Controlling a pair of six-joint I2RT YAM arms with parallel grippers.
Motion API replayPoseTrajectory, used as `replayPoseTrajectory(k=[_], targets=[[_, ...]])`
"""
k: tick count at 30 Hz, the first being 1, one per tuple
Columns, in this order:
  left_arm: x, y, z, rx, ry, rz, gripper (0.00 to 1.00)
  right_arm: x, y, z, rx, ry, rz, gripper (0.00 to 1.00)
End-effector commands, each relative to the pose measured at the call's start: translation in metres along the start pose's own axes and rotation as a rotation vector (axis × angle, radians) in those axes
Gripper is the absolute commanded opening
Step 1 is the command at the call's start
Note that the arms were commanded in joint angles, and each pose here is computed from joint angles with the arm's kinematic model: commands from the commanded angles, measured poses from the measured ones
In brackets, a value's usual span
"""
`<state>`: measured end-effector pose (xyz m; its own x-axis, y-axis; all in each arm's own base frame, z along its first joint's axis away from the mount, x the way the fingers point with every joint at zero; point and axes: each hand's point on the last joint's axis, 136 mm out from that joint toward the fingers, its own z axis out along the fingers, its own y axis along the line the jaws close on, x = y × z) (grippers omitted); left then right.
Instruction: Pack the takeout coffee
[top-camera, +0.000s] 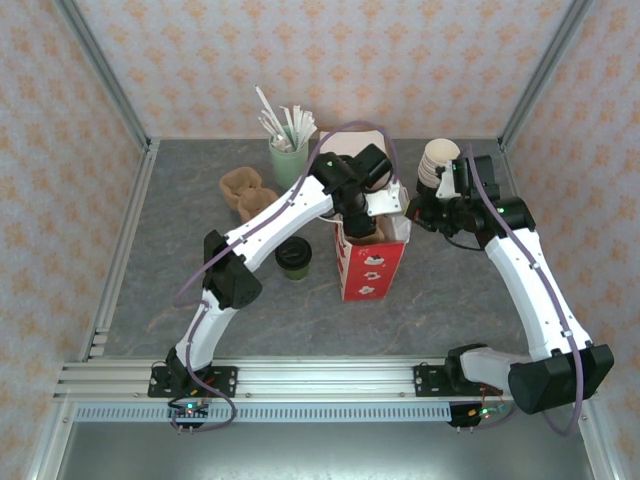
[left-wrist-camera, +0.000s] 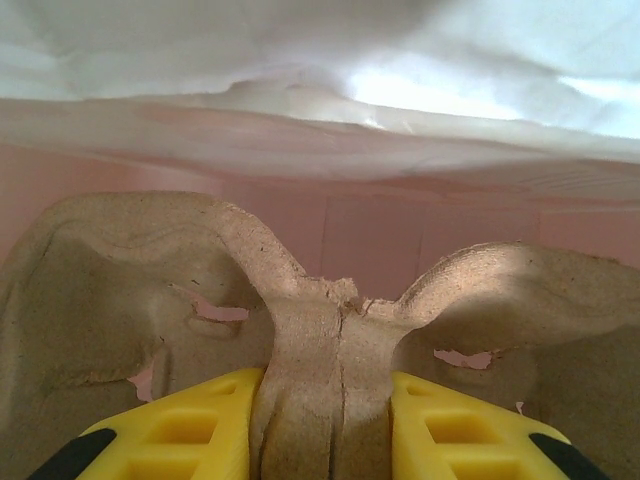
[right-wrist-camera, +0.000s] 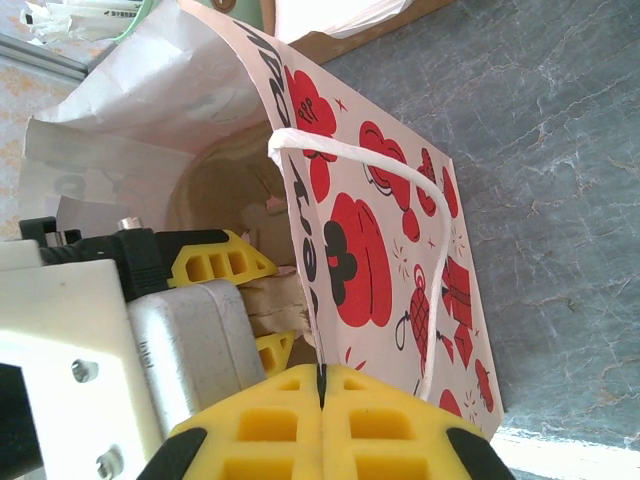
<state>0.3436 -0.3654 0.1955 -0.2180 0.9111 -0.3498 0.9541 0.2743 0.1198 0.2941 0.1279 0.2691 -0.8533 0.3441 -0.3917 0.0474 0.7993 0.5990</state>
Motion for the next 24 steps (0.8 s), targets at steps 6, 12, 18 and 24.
replayPoseTrajectory(k=[6, 12, 18, 24], targets=[[0.022, -0.017, 0.031, 0.043, 0.133, 0.041, 0.31, -0.010, 0.029, -0.015, -0.105, -0.068, -0.063, 0.00], [0.021, -0.018, 0.038, 0.053, 0.129, 0.038, 0.31, -0.007, 0.029, -0.012, -0.100, -0.059, -0.067, 0.00], [0.023, -0.022, 0.048, 0.076, 0.136, 0.043, 0.31, -0.005, 0.030, -0.010, -0.094, -0.057, -0.075, 0.00], [0.023, -0.025, 0.055, 0.089, 0.124, 0.040, 0.31, -0.006, 0.030, -0.009, -0.088, -0.058, -0.078, 0.00]])
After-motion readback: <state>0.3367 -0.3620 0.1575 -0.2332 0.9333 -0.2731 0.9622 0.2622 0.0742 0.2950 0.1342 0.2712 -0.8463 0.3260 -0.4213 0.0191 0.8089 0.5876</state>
